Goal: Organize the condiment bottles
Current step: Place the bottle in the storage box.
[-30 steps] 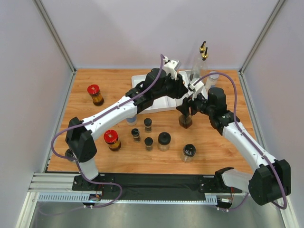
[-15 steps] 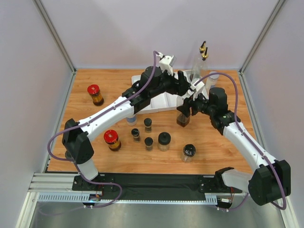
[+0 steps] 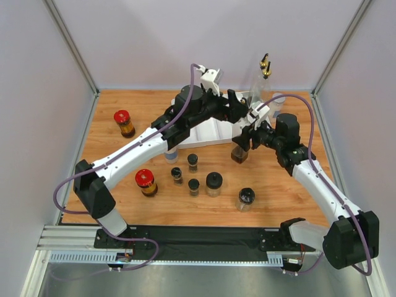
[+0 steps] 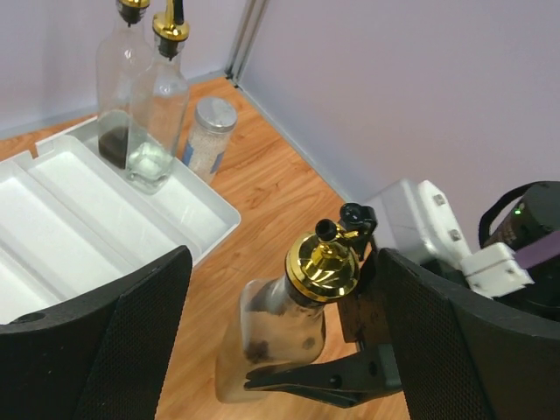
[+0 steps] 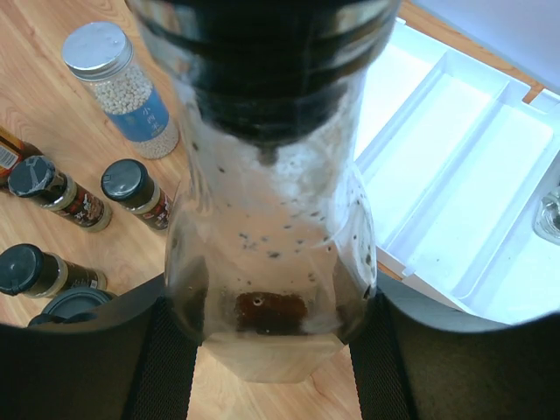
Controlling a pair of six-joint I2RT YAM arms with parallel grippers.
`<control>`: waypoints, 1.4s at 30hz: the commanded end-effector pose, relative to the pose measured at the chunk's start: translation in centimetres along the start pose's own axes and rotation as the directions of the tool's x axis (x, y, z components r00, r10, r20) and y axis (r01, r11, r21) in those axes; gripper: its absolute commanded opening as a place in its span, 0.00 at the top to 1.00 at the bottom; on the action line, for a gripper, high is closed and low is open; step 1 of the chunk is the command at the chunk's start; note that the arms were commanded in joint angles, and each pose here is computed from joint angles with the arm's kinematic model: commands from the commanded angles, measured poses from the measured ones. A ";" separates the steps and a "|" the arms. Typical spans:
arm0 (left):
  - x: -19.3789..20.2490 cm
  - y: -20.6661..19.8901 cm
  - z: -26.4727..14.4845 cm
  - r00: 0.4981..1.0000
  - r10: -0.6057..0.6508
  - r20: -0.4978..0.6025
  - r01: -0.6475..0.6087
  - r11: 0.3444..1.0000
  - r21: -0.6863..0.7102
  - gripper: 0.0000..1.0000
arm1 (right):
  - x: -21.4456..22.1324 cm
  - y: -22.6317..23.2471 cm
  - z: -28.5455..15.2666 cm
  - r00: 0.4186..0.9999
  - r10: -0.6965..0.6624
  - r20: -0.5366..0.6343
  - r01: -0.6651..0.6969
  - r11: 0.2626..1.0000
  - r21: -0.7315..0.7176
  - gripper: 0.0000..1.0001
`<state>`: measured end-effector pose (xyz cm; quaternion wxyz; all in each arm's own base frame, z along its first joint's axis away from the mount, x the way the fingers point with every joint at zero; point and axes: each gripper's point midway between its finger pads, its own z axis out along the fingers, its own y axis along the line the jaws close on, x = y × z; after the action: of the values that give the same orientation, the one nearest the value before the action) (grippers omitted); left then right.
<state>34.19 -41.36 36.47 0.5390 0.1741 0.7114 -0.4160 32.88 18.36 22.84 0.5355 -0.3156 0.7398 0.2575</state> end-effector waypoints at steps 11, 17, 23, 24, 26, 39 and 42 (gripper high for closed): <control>-7.3 -5.6 -5.5 0.979 0.096 0.180 -0.122 0.982 0.141 0.05 | -3.0 -0.1 -1.1 0.992 -0.032 0.119 0.033 0.999 -0.008 1.00; -7.9 -4.2 -8.4 0.959 0.216 0.182 -0.230 0.972 0.056 0.05 | -3.1 -0.4 -1.7 0.991 -0.031 0.131 0.033 0.999 -0.012 1.00; -8.0 -1.5 -12.2 0.914 0.376 0.153 -0.370 0.927 -0.064 0.04 | -4.0 -1.7 -2.3 0.984 -0.062 0.165 0.058 0.998 0.028 1.00; -7.0 -0.2 -12.6 0.910 0.397 0.121 -0.387 0.917 -0.099 0.03 | -4.1 -2.1 -2.2 0.985 -0.062 0.163 0.057 0.998 0.035 1.00; -7.8 0.9 -14.9 0.896 0.422 0.137 -0.402 0.902 -0.156 0.03 | -4.2 -2.5 -2.0 0.985 -0.070 0.159 0.064 0.997 0.045 1.00; -2.9 10.6 -26.3 0.771 0.633 -0.069 -0.571 0.640 -0.514 0.00 | -7.2 -8.0 -0.7 0.976 -0.136 0.171 0.111 0.982 0.153 1.00; -2.4 11.5 -27.9 0.746 0.659 -0.100 -0.593 0.588 -0.549 0.00 | -8.1 -9.8 -0.5 0.973 -0.149 0.177 0.113 0.974 0.197 1.00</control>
<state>25.45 -14.95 35.87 0.7071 0.2323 0.6653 -0.0596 38.66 13.77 23.18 0.5528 -0.2747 0.7545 0.2230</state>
